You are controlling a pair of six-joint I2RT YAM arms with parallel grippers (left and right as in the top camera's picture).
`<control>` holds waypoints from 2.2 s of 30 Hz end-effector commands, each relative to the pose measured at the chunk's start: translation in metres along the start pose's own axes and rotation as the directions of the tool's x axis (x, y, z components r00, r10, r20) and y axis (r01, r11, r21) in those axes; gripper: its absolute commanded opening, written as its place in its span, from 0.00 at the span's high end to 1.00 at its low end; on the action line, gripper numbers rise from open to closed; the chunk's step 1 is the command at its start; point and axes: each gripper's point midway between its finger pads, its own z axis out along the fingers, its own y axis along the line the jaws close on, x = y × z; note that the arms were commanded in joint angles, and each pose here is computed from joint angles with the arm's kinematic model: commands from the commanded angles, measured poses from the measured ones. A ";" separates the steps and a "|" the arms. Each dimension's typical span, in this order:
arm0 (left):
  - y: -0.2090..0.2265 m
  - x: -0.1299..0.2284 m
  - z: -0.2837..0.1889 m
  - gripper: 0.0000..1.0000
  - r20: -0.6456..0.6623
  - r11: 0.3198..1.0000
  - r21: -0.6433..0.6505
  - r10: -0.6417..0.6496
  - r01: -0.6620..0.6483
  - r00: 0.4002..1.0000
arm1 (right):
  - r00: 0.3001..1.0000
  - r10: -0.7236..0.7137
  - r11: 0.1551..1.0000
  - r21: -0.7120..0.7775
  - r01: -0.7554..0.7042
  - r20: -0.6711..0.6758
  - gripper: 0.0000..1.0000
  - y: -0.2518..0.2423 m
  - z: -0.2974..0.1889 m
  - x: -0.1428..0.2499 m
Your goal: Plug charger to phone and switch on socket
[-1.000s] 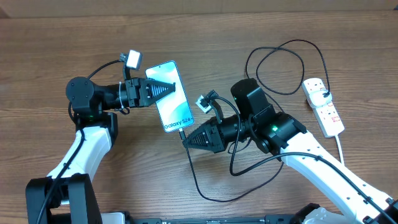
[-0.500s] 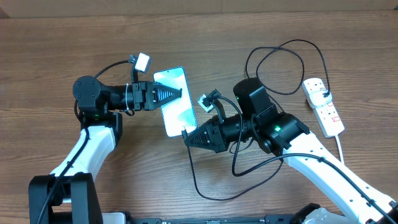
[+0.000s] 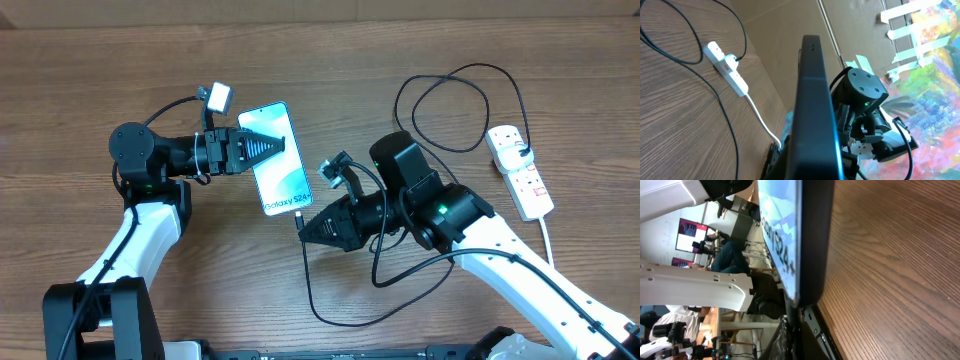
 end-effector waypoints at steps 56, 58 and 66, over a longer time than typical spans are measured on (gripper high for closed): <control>-0.008 0.000 0.002 0.96 -0.018 0.996 0.008 0.087 -0.087 0.996 | 0.999 -0.031 0.999 -0.014 0.031 -0.013 0.96 0.008 0.000 0.003; -0.008 -0.001 0.001 0.96 -0.015 0.996 0.006 0.088 -0.088 0.996 | 0.999 -0.036 0.999 -0.012 0.035 -0.020 0.96 0.007 0.000 0.005; -0.008 0.001 0.001 0.96 -0.023 0.996 0.008 0.088 -0.088 0.996 | 0.999 -0.047 0.999 -0.012 0.047 -0.019 0.96 0.007 0.000 0.005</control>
